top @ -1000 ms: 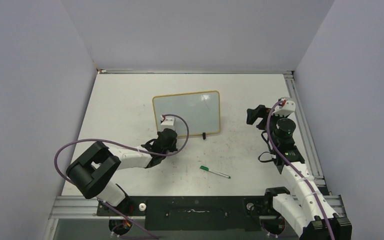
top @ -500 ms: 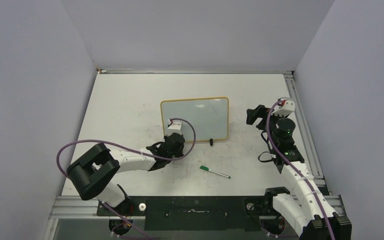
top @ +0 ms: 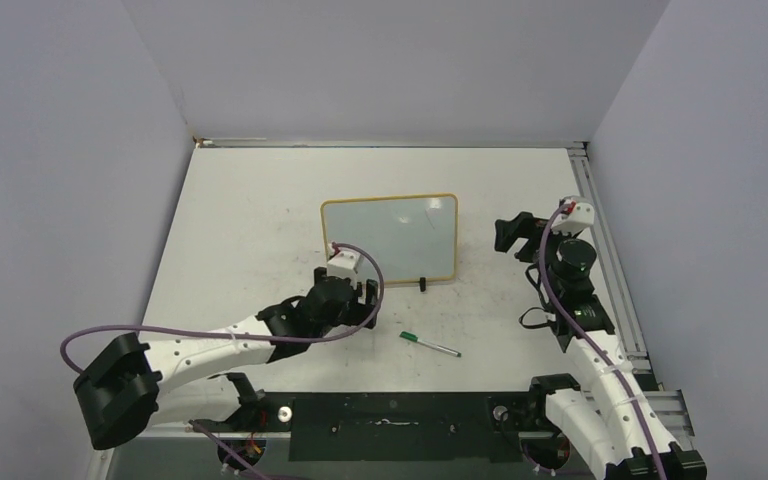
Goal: Write a sentence on the whiteboard
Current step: Move the whiteboard to the center of the board, then open the whiteboard marker at the center of the board.
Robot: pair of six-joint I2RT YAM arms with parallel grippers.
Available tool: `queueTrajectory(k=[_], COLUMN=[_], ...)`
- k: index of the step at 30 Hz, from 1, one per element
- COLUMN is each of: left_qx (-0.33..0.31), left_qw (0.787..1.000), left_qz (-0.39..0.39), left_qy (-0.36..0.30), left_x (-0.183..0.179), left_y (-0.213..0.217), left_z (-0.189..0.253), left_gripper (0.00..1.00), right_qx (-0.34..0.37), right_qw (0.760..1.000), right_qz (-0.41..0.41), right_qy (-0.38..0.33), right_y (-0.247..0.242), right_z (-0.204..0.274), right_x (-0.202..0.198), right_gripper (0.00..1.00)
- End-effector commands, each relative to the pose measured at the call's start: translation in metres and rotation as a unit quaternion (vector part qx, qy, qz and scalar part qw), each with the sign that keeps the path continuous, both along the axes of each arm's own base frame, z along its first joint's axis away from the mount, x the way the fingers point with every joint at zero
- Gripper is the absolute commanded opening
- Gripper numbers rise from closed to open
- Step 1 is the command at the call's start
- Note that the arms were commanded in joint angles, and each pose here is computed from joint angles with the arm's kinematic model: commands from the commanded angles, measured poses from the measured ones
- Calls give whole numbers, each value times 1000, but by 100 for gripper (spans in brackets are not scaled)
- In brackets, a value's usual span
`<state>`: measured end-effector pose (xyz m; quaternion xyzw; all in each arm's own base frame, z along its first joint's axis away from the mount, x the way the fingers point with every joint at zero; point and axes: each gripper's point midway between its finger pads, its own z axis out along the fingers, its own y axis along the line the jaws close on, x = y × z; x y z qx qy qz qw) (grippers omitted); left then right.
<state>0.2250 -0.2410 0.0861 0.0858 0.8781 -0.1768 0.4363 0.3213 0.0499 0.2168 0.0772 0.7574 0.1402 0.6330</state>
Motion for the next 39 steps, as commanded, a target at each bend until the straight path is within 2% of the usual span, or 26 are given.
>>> queueTrajectory(k=[1,6,12,15,21,24,29,39], left_qx=[-10,23,86,112,134,141,161,178], left_qw=[989,942,884,868,857,854,860,872], left_qz=[-131,-303,-440,-471,-487,-493,-477,-453], left_qy=[-71,-143,-131,-113,-106,-90,-86,-48], left_x=[-26,-58,-70,-71,-67,-70,-64,-69], left_y=[-30,-73,-116,-131,-142,-140,-132,-113], left_z=[35,46,15,-3,-23,-32,-47,-63], left_gripper=[81,82,81,76,62,59,57,44], right_qx=[14,31,30,24,23,24,26,25], right_qw=[999,997,995,994,994,994,993,993], right_qz=[24,52,86,92,92,93,98,100], right_qy=[-42,-46,-46,-45,-52,-55,-57,-53], right_y=[8,18,28,29,27,27,30,30], right_z=[39,50,66,71,82,84,85,81], right_x=[-7,-20,-39,-45,-54,-56,-56,-55], right_gripper=[90,90,90,90,90,90,90,90])
